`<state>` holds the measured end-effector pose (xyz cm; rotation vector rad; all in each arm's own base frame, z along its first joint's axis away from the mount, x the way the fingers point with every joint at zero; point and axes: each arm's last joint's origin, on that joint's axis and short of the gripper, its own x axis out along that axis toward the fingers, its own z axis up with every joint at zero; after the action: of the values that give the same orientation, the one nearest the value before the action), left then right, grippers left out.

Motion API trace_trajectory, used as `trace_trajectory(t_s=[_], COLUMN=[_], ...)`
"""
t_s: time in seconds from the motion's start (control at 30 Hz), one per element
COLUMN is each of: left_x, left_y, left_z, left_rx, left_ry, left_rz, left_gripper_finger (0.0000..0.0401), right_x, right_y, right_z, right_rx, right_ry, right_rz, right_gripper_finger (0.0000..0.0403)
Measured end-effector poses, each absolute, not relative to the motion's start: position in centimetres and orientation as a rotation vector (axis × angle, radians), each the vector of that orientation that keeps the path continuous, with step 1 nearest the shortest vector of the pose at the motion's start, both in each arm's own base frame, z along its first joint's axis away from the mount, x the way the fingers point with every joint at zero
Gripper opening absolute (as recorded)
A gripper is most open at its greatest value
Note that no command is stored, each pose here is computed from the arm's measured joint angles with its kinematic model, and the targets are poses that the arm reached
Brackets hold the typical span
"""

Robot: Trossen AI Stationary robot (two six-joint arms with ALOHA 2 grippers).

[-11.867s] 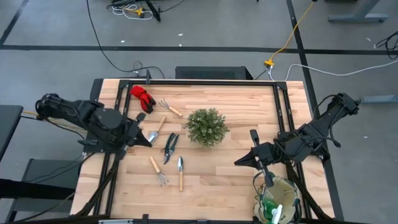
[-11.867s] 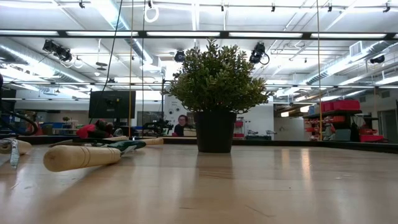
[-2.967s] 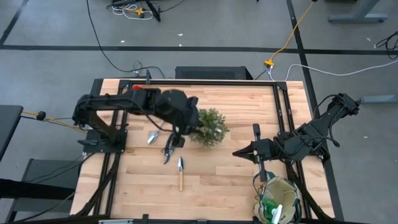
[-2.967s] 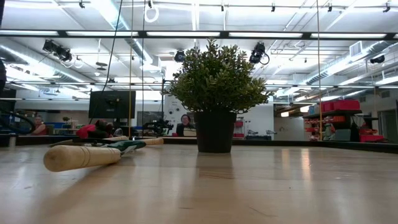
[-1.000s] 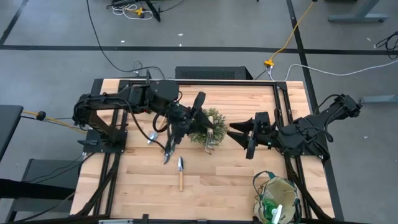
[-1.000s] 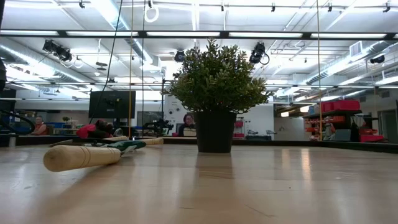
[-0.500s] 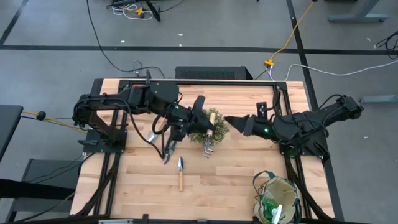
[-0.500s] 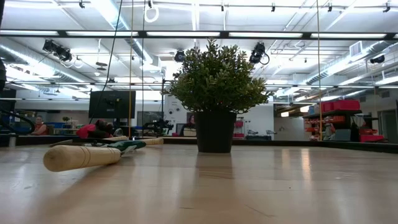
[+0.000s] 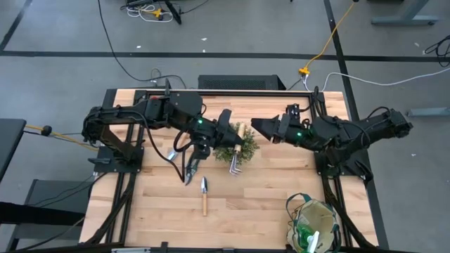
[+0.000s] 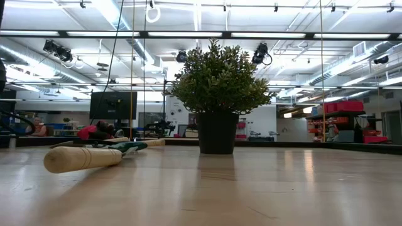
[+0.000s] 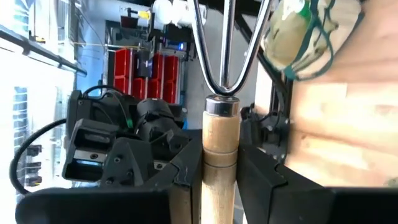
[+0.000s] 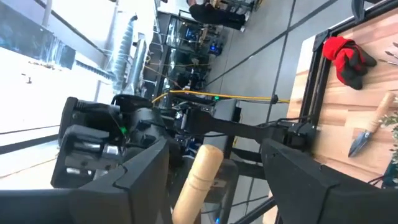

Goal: Pick & Place Garden tools in Gardening bag
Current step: Put the bottom brown hand rake into the white gardening bag

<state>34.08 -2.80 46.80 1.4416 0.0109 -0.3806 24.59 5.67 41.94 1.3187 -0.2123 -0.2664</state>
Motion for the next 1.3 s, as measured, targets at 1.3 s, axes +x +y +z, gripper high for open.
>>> trace_trajectory(t_s=[1.3], left_x=[34.1], left_y=[-2.1], left_z=[46.4], left_rx=[1.513], left_ry=[0.117], left_rz=[-0.328], left_gripper_finger=[0.0081], right_x=[29.5], right_y=[3.6], right_z=[40.7], right_rx=[1.399], right_ry=[-0.256], right_rz=[-0.128], right_gripper_finger=[0.0215])
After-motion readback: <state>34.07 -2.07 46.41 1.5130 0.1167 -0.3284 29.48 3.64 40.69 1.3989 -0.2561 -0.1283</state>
